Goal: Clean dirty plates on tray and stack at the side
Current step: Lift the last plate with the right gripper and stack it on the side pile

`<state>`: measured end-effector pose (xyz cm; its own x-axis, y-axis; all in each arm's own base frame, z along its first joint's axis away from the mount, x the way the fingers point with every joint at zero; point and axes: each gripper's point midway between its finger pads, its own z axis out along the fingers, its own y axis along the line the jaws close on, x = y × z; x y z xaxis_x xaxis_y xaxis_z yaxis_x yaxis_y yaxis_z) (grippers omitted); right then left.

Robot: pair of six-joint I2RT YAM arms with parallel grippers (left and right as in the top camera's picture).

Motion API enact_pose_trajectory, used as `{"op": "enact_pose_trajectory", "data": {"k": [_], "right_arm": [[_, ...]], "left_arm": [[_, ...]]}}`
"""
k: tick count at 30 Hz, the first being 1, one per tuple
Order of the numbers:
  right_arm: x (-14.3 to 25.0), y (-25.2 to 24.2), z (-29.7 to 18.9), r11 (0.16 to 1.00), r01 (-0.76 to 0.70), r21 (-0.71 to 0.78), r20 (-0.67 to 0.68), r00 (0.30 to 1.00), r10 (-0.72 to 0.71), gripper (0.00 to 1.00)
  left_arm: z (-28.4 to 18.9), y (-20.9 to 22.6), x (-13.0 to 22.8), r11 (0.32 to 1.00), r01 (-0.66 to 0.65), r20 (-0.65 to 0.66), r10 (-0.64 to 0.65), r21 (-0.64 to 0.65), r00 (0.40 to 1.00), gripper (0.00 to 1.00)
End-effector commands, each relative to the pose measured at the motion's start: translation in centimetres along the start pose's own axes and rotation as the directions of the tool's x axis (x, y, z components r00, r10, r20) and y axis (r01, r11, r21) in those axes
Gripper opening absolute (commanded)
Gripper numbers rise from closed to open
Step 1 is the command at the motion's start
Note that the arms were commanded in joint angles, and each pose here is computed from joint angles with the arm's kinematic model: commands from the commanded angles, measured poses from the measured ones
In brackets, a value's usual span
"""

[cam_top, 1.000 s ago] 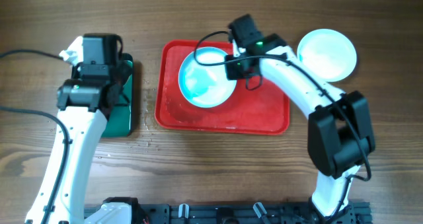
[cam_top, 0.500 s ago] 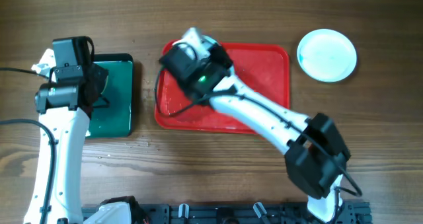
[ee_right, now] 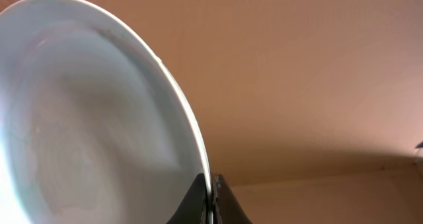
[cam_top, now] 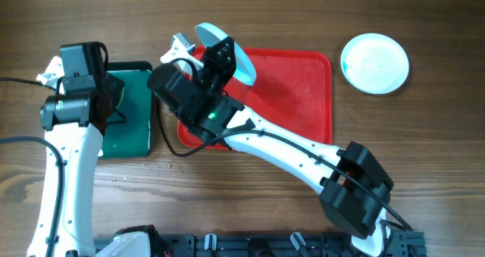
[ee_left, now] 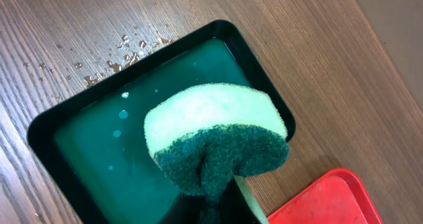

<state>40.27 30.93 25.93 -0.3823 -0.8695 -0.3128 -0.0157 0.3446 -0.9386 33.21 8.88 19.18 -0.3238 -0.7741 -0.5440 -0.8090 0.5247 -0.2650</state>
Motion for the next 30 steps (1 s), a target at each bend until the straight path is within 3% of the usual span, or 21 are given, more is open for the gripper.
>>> {"op": "enact_pose_trajectory", "data": {"k": [1, 8, 12, 17, 20, 21, 22, 24, 28, 30], "right_arm": [[0.1, -1.9, -0.2, 0.999, -0.006, 0.04, -0.021, 1.0, 0.006, 0.04], [0.5, -2.0, 0.4, 0.995, -0.086, 0.045, -0.03, 0.996, 0.087, 0.04], [1.9, -1.7, 3.3, 0.979, -0.203, 0.016, -0.064, 0.977, 0.203, 0.04], [7.0, 1.6, 8.9, 0.883, -0.446, -0.148, -0.232, 0.883, 0.407, 0.04], [10.4, 5.1, 11.6, 0.704, -0.636, -0.316, -0.434, 0.757, 0.488, 0.04], [11.7, 5.9, 12.4, 0.622, -0.706, -0.338, -0.512, 0.693, 0.508, 0.04], [13.6, 6.4, 13.8, 0.502, -0.8, -0.327, -0.613, 0.584, 0.532, 0.04], [15.8, 6.3, 15.6, 0.358, -0.882, -0.307, -0.703, 0.464, 0.539, 0.04], [20.1, 4.7, 18.8, 0.096, -0.956, -0.279, -0.805, 0.287, 0.519, 0.04], [21.8, 3.6, 19.7, 0.0, -0.952, -0.305, -0.822, 0.263, 0.505, 0.04]], "left_arm": [[-0.4, 0.2, -0.3, 1.0, 0.024, 0.015, -0.024, 0.004, 1.0, 0.04], [-0.4, 0.2, -0.3, 1.0, 0.024, 0.015, -0.024, 0.004, 1.0, 0.04], [-0.4, 0.2, -0.3, 1.0, 0.023, 0.015, -0.023, 0.004, 1.0, 0.04], [-0.4, 0.3, -0.3, 1.0, 0.022, 0.013, -0.022, 0.001, 1.0, 0.04], [-0.4, 0.3, -0.3, 1.0, 0.022, 0.013, -0.022, 0.002, 1.0, 0.04], [-0.4, 0.3, -0.3, 1.0, 0.022, 0.013, -0.022, 0.001, 1.0, 0.04], [-0.4, 0.3, -0.3, 1.0, 0.022, 0.013, -0.022, 0.001, 1.0, 0.04], [-0.4, 0.3, -0.3, 1.0, 0.022, 0.013, -0.022, 0.001, 1.0, 0.04], [-0.4, 0.3, -0.3, 1.0, 0.022, 0.013, -0.022, 0.001, 1.0, 0.04], [-0.4, 0.3, -0.2, 1.0, 0.022, 0.013, -0.022, 0.001, 1.0, 0.04]]}}
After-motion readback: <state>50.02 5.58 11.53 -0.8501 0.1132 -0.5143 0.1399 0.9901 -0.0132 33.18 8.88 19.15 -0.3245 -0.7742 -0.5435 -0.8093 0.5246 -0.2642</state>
